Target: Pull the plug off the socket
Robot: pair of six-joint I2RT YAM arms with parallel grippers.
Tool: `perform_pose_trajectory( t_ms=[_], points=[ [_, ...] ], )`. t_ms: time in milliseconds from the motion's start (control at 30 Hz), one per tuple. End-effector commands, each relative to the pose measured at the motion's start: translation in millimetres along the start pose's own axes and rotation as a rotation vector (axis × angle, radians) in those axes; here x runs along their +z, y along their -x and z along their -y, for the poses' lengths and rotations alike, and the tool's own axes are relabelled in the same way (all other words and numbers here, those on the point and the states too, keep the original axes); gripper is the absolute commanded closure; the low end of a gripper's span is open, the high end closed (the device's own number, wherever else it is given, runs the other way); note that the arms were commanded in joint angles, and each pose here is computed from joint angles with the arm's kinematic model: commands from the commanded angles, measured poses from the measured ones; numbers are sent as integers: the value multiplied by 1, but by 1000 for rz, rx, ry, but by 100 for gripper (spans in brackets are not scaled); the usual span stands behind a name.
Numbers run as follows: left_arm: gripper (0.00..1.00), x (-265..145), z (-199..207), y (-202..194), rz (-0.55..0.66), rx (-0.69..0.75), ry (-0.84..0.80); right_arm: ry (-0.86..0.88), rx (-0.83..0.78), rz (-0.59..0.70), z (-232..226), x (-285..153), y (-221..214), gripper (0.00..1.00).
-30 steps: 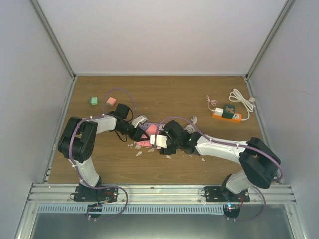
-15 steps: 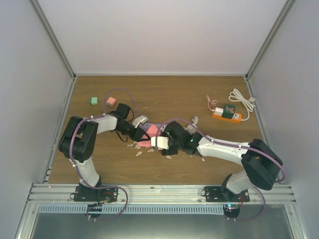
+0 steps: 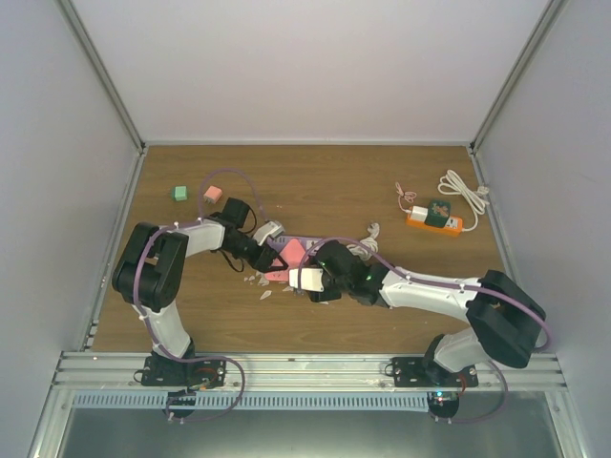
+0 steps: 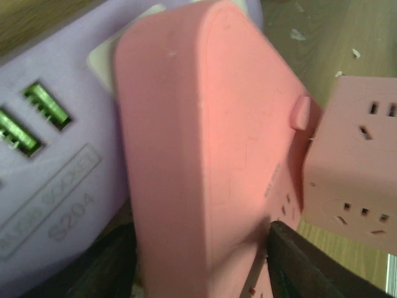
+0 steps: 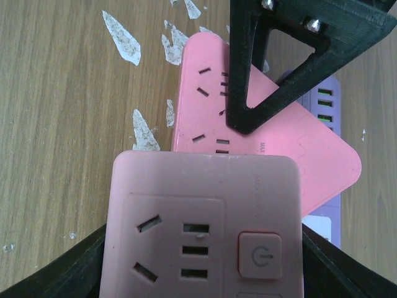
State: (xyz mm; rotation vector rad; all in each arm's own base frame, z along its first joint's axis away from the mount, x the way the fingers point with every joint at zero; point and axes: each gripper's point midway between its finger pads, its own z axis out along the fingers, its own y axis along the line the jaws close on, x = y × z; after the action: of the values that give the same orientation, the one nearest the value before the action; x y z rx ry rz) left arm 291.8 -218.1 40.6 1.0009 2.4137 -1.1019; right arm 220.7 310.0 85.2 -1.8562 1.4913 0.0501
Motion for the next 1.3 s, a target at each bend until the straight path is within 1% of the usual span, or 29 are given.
perform_pose_trajectory(
  t_ms=[0, 67, 200, 400, 500, 600, 667, 800, 900, 1033, 1100, 1200, 1267],
  points=[
    [38, -4, -19, 7, 6, 123, 150, 19, -35, 155, -1, -12, 38, 81],
    [33, -3, -10, 11, 12, 147, 132, 22, -26, 157, 1, -10, 36, 81],
    [26, 9, 2, 5, -15, 166, 87, 26, 5, 177, 9, -9, 37, 82],
    [22, 19, 2, 0, -35, 147, 70, 49, 24, 217, 14, -13, 49, 82],
    [25, 21, -6, -3, -50, 134, 108, 64, 41, 226, 14, -15, 53, 82],
    [31, 24, -15, -11, -79, 113, 142, 56, 47, 234, 18, -18, 56, 83],
    [33, 25, -22, -15, -100, 111, 175, 40, 44, 235, 23, -20, 58, 83],
    [37, 27, -34, -24, -139, 97, 228, 2, 19, 192, 28, -16, 52, 83],
    [38, 28, -39, -27, -159, 97, 258, 17, 26, 172, 27, -16, 51, 84],
    [39, 28, -44, -30, -179, 109, 299, 123, 115, 189, 20, -17, 60, 86],
    [40, 29, -46, -30, -183, 108, 309, 148, 149, 193, 18, -18, 61, 87],
    [41, 29, -46, -31, -188, 107, 313, 159, 185, 194, 20, -18, 61, 87],
    [42, 30, -47, -31, -191, 105, 316, 136, 178, 180, 23, -18, 57, 88]
  ],
)
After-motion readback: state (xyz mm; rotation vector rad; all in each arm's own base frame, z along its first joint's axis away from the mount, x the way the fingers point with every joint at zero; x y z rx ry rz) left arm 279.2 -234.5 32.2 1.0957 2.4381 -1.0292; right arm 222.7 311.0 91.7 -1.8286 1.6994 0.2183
